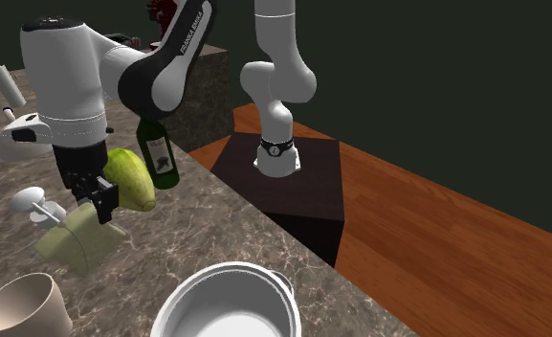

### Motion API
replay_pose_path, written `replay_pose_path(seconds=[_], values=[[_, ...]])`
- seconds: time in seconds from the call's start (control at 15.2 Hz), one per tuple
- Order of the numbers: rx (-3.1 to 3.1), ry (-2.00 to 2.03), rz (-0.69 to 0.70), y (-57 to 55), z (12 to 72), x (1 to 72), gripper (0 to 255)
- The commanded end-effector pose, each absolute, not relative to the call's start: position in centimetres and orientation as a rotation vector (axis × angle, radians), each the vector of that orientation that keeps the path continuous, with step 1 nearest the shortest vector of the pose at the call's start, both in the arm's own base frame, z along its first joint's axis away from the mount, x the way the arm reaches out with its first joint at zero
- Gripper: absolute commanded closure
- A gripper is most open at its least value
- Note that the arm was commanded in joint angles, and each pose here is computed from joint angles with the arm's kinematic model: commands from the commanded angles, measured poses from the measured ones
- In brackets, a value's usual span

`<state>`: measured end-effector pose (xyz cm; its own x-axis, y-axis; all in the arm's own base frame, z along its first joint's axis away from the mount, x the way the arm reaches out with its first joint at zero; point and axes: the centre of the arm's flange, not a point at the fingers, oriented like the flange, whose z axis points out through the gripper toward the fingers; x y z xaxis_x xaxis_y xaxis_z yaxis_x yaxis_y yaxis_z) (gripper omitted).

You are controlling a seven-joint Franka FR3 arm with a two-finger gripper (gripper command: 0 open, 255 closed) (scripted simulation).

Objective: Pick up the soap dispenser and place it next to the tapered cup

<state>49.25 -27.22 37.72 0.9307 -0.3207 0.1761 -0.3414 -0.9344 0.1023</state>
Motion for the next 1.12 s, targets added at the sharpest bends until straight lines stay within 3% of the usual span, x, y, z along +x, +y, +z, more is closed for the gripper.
replay_pose_path(seconds=[0.0, 1.06], values=[[2.957, -0.509, 0.238, -27.2, 36.5, 49.2, 255], [2.957, -0.509, 0.238, -27.2, 29.5, 49.2, 255]])
